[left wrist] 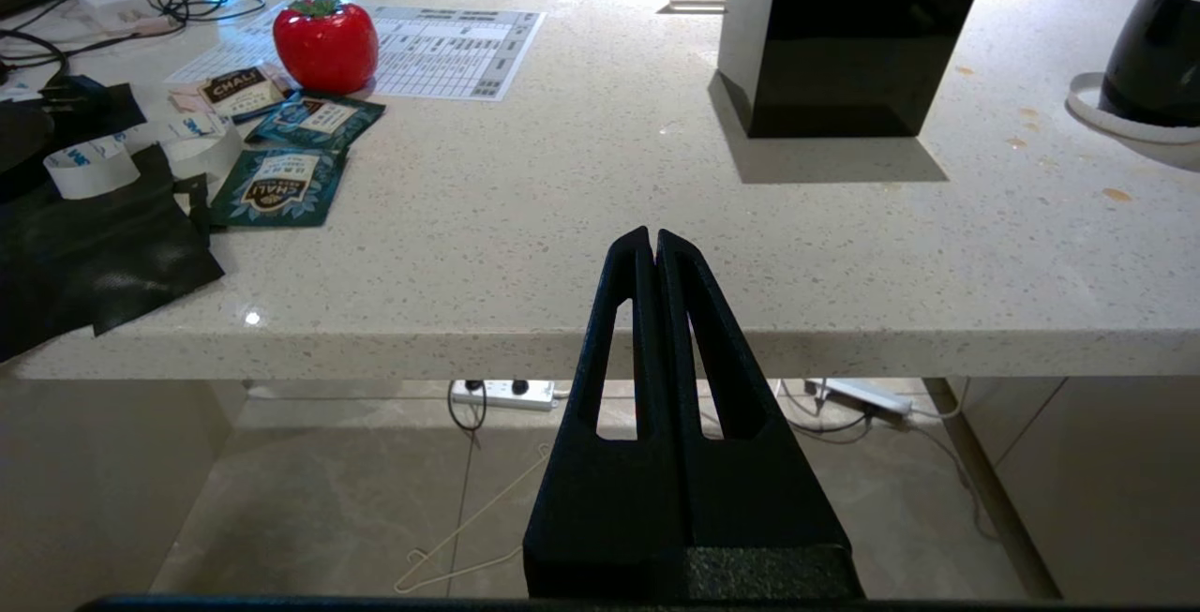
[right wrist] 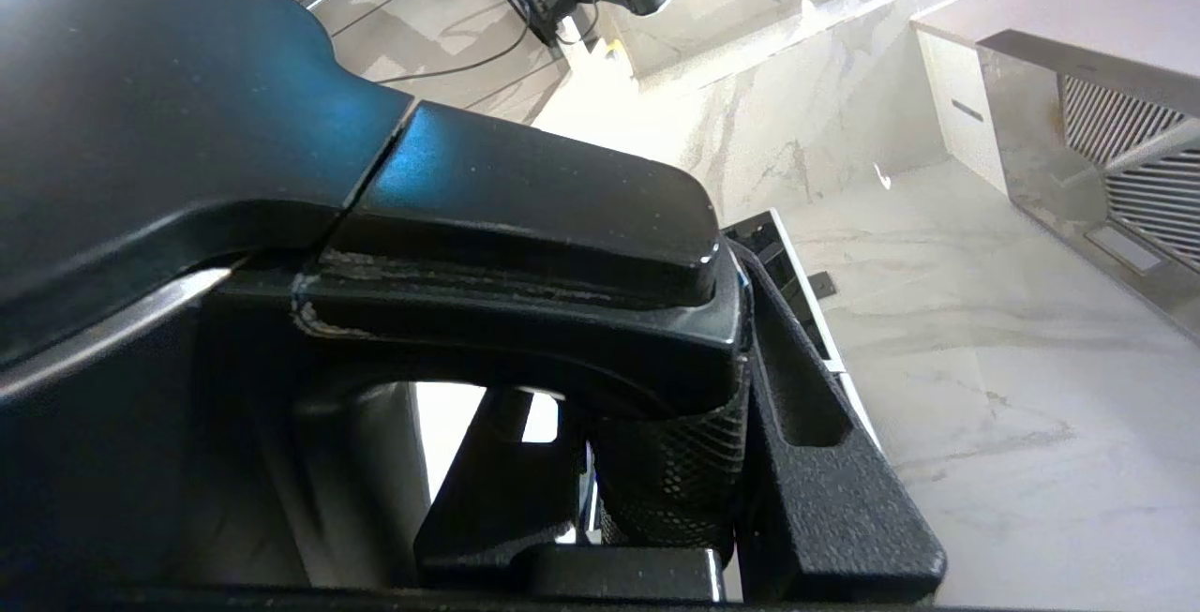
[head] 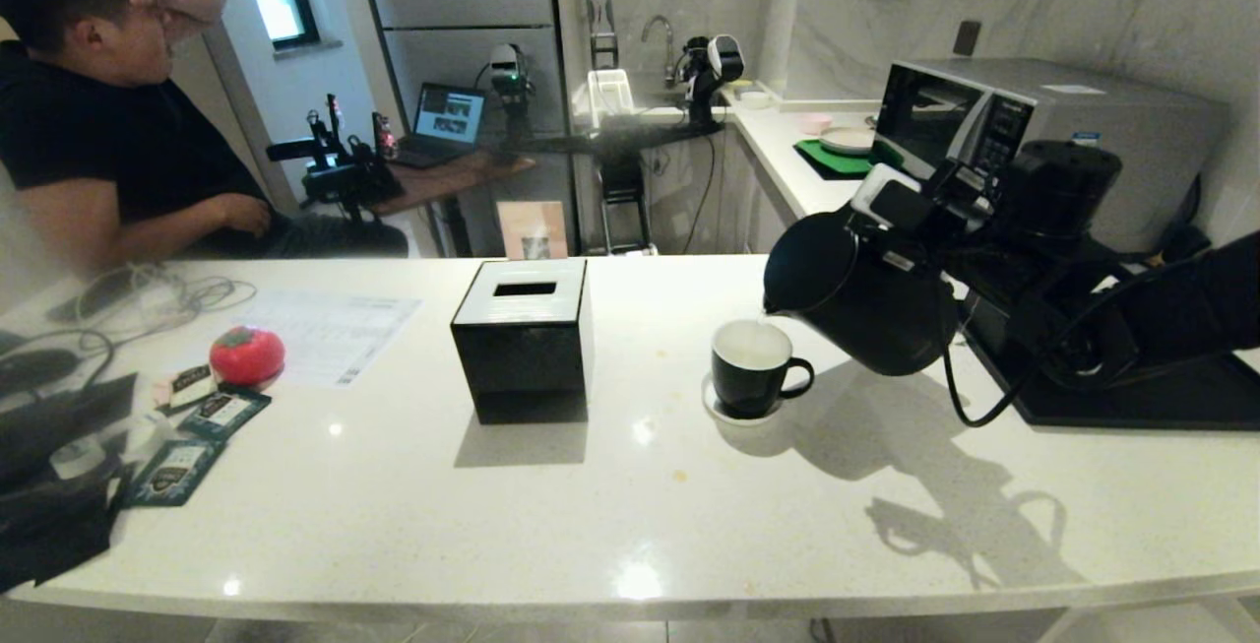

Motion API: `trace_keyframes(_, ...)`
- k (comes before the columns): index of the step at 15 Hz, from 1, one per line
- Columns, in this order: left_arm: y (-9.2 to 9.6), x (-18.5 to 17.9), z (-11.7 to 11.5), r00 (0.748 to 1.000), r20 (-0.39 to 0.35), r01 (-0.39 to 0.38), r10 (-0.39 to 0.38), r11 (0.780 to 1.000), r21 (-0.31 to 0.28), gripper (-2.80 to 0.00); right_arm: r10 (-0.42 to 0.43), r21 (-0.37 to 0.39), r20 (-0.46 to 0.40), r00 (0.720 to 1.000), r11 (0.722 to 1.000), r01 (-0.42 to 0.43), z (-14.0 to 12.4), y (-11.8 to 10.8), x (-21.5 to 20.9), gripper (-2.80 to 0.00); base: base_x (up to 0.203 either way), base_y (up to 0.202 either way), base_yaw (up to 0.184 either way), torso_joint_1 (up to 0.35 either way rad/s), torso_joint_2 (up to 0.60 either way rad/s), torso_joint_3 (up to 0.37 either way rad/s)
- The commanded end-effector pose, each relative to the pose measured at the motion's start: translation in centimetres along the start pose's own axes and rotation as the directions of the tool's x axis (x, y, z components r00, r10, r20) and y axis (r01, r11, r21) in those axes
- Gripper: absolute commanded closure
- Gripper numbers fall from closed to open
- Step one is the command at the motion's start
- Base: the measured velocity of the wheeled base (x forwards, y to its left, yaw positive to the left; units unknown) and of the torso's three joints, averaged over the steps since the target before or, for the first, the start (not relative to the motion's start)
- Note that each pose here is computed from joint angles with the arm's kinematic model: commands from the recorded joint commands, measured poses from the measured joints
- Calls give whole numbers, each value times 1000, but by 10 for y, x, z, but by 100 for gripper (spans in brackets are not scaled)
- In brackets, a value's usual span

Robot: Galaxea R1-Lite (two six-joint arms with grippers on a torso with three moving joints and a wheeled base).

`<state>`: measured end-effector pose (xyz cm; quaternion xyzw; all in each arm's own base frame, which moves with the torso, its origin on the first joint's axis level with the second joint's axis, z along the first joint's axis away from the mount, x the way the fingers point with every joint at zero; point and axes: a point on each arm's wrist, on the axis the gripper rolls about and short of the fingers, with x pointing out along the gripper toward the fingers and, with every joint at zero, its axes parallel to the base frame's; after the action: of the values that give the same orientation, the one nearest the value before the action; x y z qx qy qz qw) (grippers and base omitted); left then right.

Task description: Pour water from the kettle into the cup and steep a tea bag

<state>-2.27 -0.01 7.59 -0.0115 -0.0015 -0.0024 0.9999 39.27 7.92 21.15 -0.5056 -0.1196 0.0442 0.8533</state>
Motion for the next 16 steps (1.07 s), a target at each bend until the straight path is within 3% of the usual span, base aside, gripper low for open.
trace_keyframes(1,0,0,0,1000,0,1,-1,1000,0,0,-2,-6,2,1000,1000,2,0,0,0,0,0,0,0,0,0,0)
trace_keyframes(16,0,0,0,1000,0,0,0,1000,0,0,0,-38,0,1000,999,0,-1,2,0,0,0,0,0,0,0,0)
